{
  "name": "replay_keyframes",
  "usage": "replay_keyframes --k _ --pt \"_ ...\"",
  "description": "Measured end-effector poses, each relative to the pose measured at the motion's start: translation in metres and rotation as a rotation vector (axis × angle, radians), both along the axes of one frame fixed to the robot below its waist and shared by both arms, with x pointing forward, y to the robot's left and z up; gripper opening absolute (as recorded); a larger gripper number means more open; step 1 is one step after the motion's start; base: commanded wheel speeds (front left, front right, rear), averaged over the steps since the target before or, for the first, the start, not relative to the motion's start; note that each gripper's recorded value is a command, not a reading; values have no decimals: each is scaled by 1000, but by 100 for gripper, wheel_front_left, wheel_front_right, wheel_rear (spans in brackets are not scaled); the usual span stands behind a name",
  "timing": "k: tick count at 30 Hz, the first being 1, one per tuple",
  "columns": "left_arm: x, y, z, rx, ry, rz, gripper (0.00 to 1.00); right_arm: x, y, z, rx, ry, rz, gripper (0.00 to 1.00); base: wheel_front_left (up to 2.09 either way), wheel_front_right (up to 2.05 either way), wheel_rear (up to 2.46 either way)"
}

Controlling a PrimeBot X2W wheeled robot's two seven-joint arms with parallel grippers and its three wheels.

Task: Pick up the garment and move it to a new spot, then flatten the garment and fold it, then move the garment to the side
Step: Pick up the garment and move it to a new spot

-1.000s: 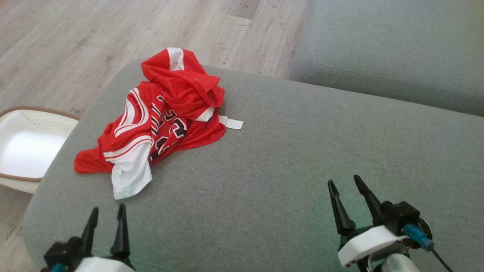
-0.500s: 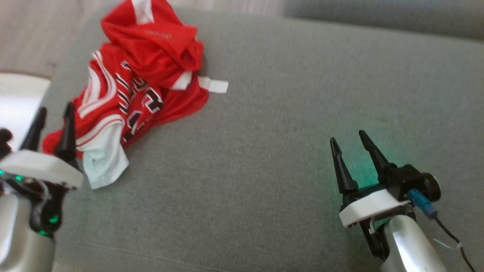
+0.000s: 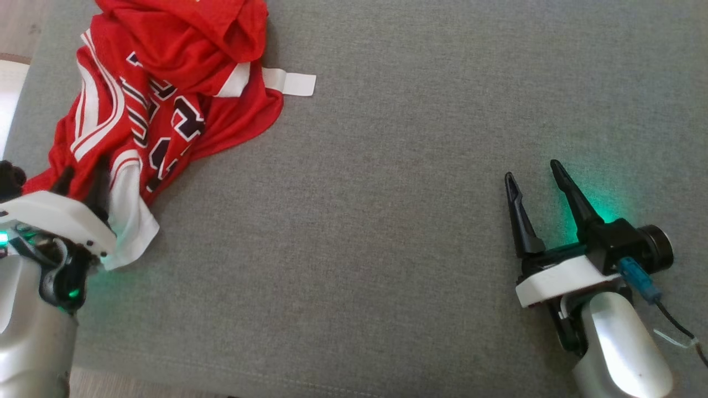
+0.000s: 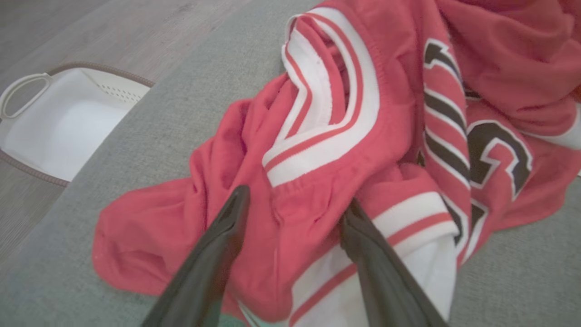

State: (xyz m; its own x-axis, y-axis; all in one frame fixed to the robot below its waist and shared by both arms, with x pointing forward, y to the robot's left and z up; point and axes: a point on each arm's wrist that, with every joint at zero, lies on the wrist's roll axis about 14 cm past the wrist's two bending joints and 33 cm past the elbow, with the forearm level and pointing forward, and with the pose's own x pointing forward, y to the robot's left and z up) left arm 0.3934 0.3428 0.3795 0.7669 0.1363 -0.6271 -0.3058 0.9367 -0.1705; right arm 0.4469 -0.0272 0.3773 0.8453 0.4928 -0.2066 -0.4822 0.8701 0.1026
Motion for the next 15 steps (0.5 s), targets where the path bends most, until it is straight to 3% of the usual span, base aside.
replay_keyframes --k 1,2,3,8,15 --pt "0 0 -2 -8 7 8 44 0 0 1 -2 -3 2 100 0 0 0" --pt "-2 1 -3 -17 12 16 10 0 1 2 -6 -7 5 100 0 0 0" --pt "-6 0 -5 -18 20 18 0 0 1 5 -7 -15 7 100 0 0 0" --pt "-3 0 14 -18 -64 20 0 -2 2 18 -10 -41 10 100 0 0 0" --pt "18 18 113 85 -358 -29 0 -17 0 41 13 -65 -4 100 0 0 0"
